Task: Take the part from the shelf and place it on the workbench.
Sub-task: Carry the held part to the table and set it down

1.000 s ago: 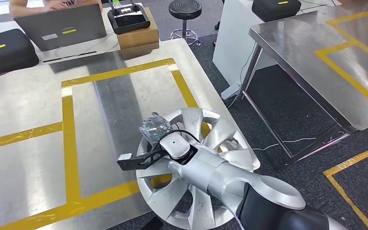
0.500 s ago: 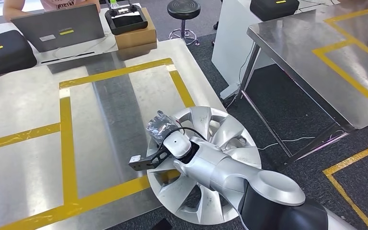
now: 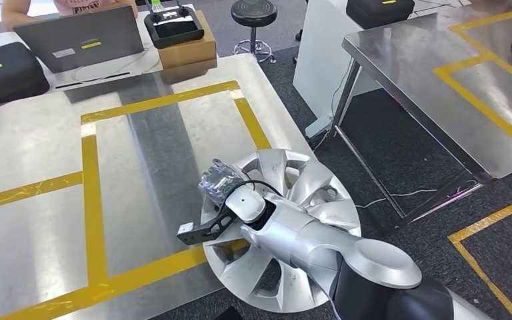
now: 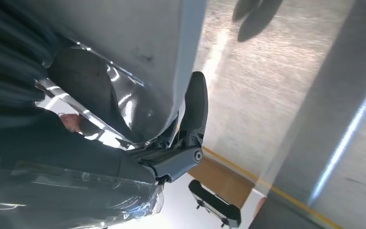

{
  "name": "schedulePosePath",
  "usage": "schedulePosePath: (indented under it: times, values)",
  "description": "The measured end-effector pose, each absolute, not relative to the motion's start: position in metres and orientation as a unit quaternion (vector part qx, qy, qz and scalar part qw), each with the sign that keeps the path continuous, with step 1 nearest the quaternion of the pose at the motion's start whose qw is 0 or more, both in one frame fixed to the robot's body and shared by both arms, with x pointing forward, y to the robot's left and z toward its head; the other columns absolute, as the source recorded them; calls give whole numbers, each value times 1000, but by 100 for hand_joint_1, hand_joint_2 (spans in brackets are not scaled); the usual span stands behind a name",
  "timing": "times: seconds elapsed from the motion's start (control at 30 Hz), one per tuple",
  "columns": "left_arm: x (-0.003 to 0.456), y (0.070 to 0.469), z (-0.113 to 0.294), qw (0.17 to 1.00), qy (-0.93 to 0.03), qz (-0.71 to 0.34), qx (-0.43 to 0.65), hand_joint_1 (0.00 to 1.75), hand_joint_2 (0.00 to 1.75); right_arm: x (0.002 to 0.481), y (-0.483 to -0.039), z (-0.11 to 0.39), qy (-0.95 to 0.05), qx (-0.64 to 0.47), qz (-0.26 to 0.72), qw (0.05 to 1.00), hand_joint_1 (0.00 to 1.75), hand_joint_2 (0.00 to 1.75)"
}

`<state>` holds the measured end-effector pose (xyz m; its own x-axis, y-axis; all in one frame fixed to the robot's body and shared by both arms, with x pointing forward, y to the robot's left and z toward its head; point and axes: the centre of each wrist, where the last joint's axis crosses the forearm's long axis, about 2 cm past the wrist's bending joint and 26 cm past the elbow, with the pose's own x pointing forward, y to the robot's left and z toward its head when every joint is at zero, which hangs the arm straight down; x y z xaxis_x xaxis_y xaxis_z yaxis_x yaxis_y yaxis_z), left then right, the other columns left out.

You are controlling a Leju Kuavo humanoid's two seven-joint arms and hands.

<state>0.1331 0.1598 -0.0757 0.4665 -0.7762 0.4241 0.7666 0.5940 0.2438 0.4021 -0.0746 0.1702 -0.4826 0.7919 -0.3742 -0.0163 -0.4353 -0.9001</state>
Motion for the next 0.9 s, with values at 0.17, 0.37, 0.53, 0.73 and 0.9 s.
schedulePosePath:
  times: [0.17, 0.37, 0.53, 0.73, 0.9]
  values:
    - [132, 159, -76, 854, -251, -456, 9, 0, 175, 391, -60, 165, -492, -386, 731, 272, 175, 175]
    - [132, 159, -76, 850, -252, -463, 4, 0, 175, 369, -32, 162, -577, -279, 736, 216, 175, 175]
    - [132, 155, -75, 850, -254, -462, 0, 0, 175, 348, -4, 165, -592, -224, 748, 199, 175, 175]
    - [132, 154, -74, 850, -254, -462, -1, 0, 175, 335, 10, 167, -607, -201, 747, 181, 175, 175]
    - [132, 153, -74, 850, -254, -462, -2, 0, 175, 330, 15, 169, -610, -184, 753, 165, 175, 175]
